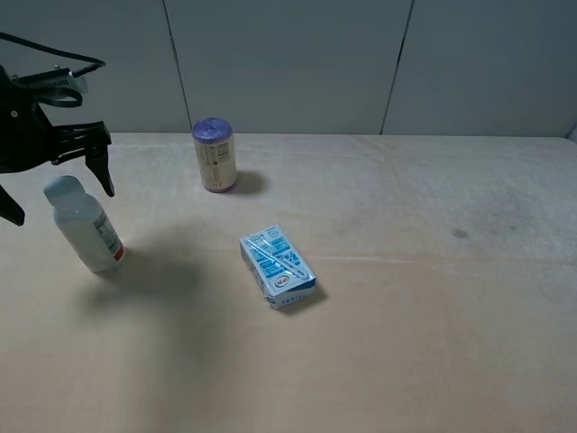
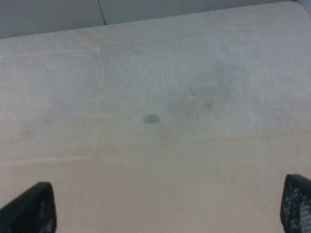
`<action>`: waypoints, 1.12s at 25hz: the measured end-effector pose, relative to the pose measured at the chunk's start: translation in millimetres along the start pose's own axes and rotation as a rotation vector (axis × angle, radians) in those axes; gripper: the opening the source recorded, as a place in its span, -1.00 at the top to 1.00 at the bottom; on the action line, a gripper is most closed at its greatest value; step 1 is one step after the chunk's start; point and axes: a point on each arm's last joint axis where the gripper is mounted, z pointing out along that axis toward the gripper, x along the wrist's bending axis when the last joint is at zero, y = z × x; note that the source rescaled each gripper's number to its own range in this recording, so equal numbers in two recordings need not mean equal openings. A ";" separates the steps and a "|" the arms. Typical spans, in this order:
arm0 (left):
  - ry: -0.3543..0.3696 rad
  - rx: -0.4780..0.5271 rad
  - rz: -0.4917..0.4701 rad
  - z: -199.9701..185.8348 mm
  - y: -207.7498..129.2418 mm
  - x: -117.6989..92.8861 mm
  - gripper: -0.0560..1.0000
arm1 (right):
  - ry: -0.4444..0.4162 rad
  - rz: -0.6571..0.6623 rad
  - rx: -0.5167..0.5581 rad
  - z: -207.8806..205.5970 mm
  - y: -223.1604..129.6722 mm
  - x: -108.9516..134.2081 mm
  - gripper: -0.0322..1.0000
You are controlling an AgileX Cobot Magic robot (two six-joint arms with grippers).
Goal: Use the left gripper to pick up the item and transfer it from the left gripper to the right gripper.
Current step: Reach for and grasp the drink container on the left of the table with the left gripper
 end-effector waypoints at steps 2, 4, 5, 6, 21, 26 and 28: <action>0.005 0.002 0.004 5.0 0.7 -2.0 -1.00 | 0.000 0.000 0.000 0.0 0.0 0.0 -1.00; 0.013 -0.002 0.020 10.5 0.4 -6.0 -1.00 | 0.000 0.000 0.000 0.0 0.0 0.0 -1.00; 0.012 0.000 0.023 13.1 -0.2 -8.4 -1.00 | 0.000 0.000 0.000 0.0 0.0 0.0 -1.00; 0.011 -0.005 0.028 15.0 -0.6 -11.1 -1.00 | 0.000 0.000 0.000 0.0 0.0 0.0 -1.00; 0.044 0.024 0.032 32.6 -3.5 -17.7 -1.00 | 0.000 0.000 0.000 0.0 0.0 0.0 -1.00; 0.049 0.024 0.036 32.6 -3.4 -17.2 -0.75 | 0.000 0.000 -0.001 0.0 0.1 0.0 -1.00; 0.050 0.024 0.036 32.6 -3.4 -17.2 -0.29 | 0.000 0.000 -0.001 0.0 0.1 0.0 -1.00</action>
